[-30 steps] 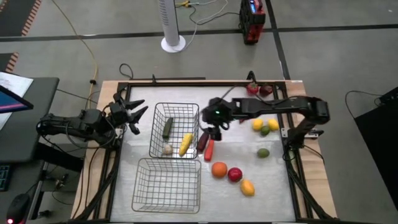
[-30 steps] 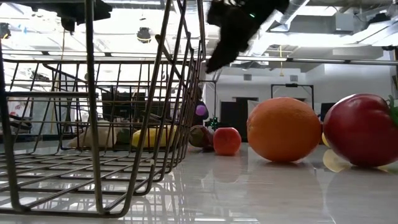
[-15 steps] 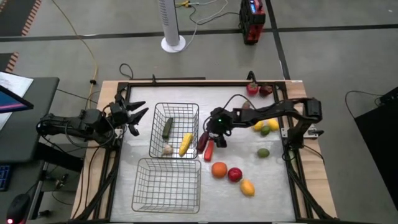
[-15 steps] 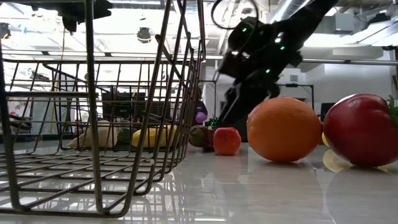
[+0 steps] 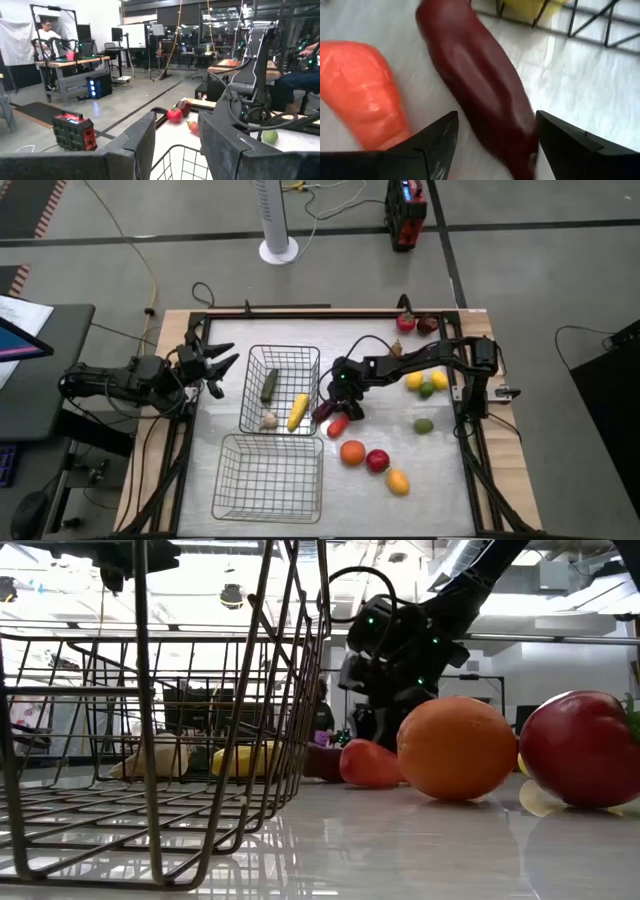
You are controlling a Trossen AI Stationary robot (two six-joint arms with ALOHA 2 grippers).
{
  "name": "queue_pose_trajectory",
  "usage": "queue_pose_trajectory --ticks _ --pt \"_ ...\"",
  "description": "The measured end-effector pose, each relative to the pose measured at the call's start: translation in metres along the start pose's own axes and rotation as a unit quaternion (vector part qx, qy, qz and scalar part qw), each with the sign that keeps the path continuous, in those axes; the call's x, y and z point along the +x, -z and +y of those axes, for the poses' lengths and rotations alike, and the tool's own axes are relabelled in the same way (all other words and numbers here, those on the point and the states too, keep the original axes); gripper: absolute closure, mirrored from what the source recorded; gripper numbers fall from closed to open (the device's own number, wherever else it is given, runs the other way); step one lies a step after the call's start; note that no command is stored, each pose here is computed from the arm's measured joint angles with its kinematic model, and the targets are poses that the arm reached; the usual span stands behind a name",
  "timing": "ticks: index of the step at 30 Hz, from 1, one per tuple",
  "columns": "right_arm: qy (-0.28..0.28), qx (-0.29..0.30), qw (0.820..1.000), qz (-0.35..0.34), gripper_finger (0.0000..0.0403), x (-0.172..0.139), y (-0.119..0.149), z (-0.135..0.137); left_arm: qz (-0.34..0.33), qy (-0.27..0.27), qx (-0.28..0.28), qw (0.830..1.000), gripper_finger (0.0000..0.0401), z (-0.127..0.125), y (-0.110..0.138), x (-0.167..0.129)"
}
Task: Sort produce into baskets
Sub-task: Put the left red pepper into the black wire basket
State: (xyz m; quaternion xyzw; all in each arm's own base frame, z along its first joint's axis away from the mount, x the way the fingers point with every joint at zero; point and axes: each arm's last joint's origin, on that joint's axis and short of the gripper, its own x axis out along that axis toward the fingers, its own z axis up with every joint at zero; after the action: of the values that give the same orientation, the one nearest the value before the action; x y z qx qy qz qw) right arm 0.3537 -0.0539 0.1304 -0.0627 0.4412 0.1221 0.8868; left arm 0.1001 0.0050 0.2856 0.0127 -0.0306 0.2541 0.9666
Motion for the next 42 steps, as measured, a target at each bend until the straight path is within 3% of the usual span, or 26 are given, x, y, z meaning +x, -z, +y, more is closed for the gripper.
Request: queue_pose_trajectory --ticks 9,18,21,25,29,35,42 --pt "0.011 0.012 0.999 0.036 0.0133 -0.002 0.007 -0.002 0.002 0.0 0.001 1.0 0.0264 0.0 0.0 0.0" --pt "0.015 0.028 0.998 0.05 0.0264 -0.009 0.006 0.0 0.002 0.0 -0.011 1.0 0.0264 0.0 0.0 0.0" --pt "0.034 0.032 0.995 0.088 0.0282 -0.026 0.005 0.003 0.001 0.0 -0.014 1.0 0.0264 0.0 0.0 0.0" --pt "0.083 0.04 0.986 0.142 0.0276 -0.061 -0.005 0.007 -0.001 0.0 -0.015 1.0 0.0264 0.0 0.0 0.0" --pt "0.122 0.06 0.979 0.154 0.0273 -0.103 -0.02 0.015 -0.015 -0.001 -0.029 0.999 0.0264 0.0 -0.003 0.0" --pt "0.182 0.065 0.98 0.041 0.0274 -0.145 -0.048 0.025 -0.034 -0.001 -0.052 0.998 0.0264 0.0 -0.008 0.001" --pt "0.191 0.072 0.97 -0.132 0.0274 -0.143 -0.085 0.036 -0.048 0.011 -0.08 0.996 0.0264 0.0 -0.011 0.0"
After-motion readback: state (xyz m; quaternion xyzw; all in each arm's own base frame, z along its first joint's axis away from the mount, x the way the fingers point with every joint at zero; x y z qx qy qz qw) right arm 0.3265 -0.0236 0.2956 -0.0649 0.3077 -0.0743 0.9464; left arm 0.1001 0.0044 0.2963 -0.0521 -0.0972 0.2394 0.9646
